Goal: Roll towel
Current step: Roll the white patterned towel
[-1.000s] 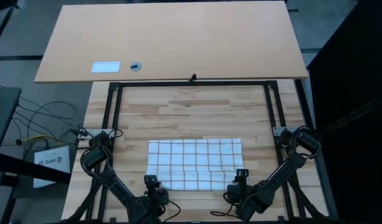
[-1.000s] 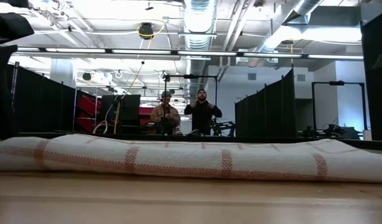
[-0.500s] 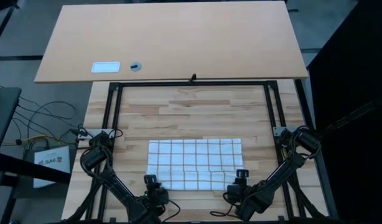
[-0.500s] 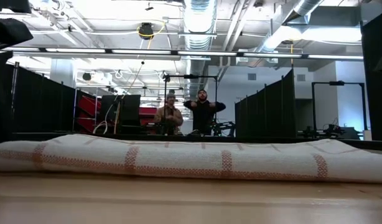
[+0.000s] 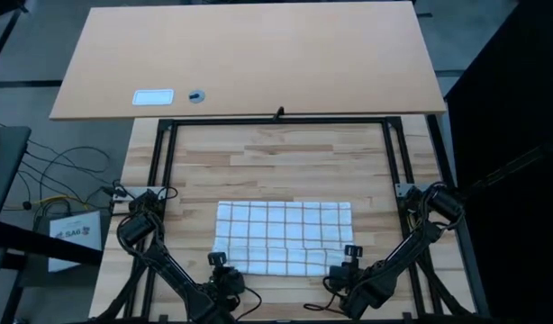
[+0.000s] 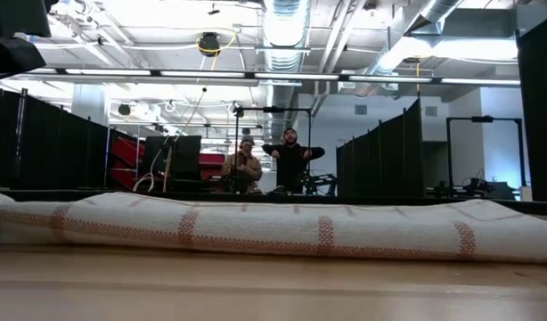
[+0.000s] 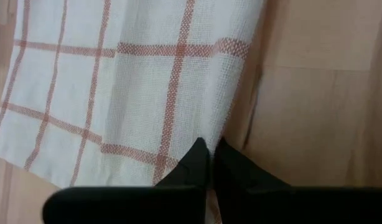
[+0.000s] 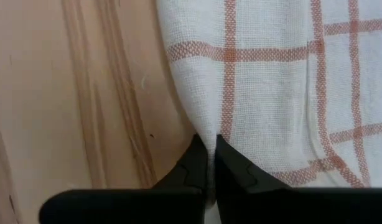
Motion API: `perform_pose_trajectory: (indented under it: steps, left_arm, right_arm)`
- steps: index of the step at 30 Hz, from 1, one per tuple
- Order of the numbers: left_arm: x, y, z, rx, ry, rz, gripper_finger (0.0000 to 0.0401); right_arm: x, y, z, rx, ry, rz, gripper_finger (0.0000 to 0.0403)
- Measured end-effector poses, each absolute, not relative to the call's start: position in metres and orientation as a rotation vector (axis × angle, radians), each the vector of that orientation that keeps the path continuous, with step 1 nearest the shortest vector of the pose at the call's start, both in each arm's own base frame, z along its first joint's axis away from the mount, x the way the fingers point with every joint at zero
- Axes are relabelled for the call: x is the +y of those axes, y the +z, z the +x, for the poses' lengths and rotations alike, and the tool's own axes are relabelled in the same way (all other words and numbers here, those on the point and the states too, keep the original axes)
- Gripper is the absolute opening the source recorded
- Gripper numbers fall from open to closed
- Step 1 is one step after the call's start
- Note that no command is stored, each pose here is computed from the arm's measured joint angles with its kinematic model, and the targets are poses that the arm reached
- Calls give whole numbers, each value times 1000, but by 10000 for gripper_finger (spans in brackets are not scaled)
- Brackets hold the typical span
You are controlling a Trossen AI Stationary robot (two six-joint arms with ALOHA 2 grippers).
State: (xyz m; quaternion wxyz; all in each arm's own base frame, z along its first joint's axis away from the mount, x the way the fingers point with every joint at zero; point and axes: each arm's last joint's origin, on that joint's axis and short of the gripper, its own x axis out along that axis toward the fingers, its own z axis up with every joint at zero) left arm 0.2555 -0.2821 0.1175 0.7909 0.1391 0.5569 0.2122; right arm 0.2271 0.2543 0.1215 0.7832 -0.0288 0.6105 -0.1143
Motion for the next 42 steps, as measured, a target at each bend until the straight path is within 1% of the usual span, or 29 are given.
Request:
perform_pose_trajectory:
  steps: [8,11,14,21,27,33,36,39,42]
  left_arm:
    - [-283,118,255,1218,453,267,0]
    - [-285,120,256,1257,434,247,0]
    - [-291,127,257,1318,387,198,0]
    - [-311,143,252,1386,275,85,0]
    - [-318,173,247,1317,209,-67,0]
    - [-319,186,248,1309,144,-147,0]
    - [-320,187,249,1320,137,-165,0]
    - [-320,190,249,1337,115,-186,0]
    - [-317,201,249,1331,96,-219,0]
  right_arm:
    - [254,122,228,1332,-240,-48,1]
    - [254,123,229,1357,-222,-16,1]
    - [256,130,229,1352,-183,41,0]
    - [267,155,226,1335,-56,227,0]
    - [280,158,223,1336,49,287,0]
    - [280,161,222,1338,45,312,0]
    - [281,161,221,1353,60,325,0]
    - [284,162,222,1361,89,361,0]
    - [287,167,223,1355,134,413,0]
